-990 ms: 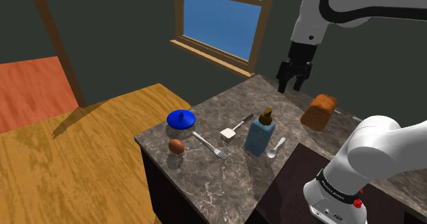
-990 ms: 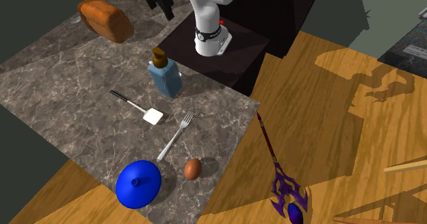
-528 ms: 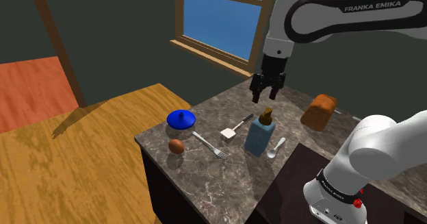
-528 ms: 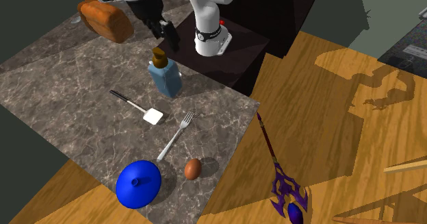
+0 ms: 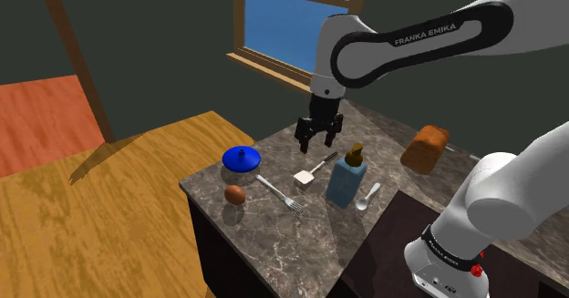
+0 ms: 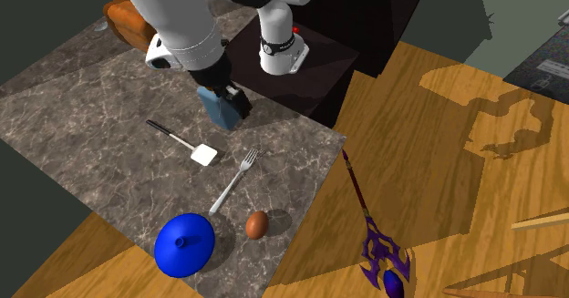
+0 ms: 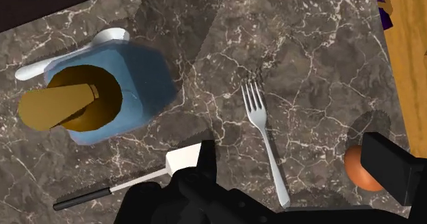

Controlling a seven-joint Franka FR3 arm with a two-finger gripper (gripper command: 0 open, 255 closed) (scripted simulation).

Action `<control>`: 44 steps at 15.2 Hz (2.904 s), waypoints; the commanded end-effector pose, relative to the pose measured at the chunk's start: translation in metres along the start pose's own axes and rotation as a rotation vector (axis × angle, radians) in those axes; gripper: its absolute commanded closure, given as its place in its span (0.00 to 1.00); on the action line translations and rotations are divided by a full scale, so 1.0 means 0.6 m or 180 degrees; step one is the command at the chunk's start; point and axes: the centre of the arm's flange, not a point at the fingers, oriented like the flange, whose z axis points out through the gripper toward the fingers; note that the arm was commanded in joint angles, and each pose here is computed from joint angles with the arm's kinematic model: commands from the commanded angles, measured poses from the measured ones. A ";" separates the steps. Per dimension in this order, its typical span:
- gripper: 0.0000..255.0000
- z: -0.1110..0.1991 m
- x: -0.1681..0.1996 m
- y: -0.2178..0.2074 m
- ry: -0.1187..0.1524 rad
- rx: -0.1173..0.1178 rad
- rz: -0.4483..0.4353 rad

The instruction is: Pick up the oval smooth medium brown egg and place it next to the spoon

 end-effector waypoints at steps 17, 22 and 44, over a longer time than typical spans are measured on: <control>0.00 0.241 0.199 -0.257 0.0103 -0.0219 -0.0057; 0.00 0.309 0.254 -0.327 0.0130 -0.0281 -0.0073; 1.00 0.382 0.263 -0.329 0.0133 -0.0287 -0.0075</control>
